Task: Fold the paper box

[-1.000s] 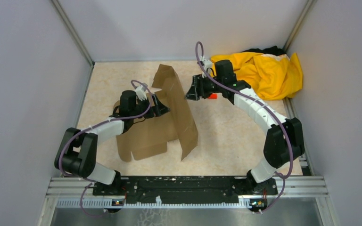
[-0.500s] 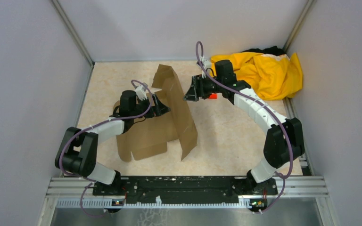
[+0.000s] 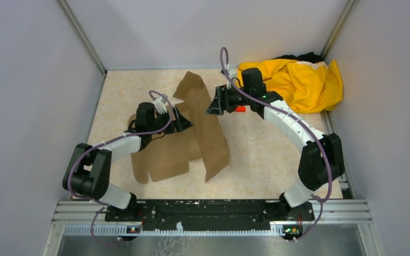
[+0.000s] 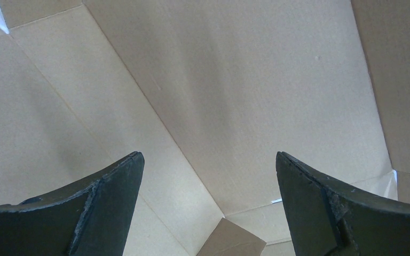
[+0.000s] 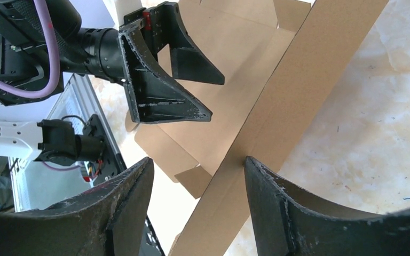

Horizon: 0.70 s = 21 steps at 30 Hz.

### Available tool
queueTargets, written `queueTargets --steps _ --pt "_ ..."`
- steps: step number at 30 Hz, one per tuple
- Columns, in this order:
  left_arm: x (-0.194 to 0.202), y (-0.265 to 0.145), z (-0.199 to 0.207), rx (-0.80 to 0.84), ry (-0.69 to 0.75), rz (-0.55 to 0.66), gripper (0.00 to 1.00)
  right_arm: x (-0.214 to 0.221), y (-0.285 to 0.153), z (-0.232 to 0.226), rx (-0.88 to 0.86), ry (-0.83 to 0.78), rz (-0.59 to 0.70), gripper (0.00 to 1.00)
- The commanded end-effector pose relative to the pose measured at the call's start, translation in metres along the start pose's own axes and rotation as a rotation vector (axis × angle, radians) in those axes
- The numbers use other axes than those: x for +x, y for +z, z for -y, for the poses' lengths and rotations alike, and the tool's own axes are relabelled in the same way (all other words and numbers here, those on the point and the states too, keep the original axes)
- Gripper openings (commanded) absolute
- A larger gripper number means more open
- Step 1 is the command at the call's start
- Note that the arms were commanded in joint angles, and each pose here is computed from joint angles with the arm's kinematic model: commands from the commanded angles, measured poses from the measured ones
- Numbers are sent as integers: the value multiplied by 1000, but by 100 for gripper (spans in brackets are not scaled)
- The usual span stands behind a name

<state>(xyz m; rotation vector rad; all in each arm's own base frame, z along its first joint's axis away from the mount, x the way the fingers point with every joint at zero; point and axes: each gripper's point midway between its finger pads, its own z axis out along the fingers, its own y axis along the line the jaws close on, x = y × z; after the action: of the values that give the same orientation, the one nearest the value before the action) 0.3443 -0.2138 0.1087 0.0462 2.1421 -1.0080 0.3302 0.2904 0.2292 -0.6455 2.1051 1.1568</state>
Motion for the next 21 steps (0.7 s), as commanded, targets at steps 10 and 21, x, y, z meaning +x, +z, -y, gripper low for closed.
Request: queueTargets --steps 10,21 --pt "2 2 -2 16 19 3 99 33 16 79 487 -75 -187 36" --pt "2 6 -9 7 33 -7 99 63 22 132 658 -109 -260 33"
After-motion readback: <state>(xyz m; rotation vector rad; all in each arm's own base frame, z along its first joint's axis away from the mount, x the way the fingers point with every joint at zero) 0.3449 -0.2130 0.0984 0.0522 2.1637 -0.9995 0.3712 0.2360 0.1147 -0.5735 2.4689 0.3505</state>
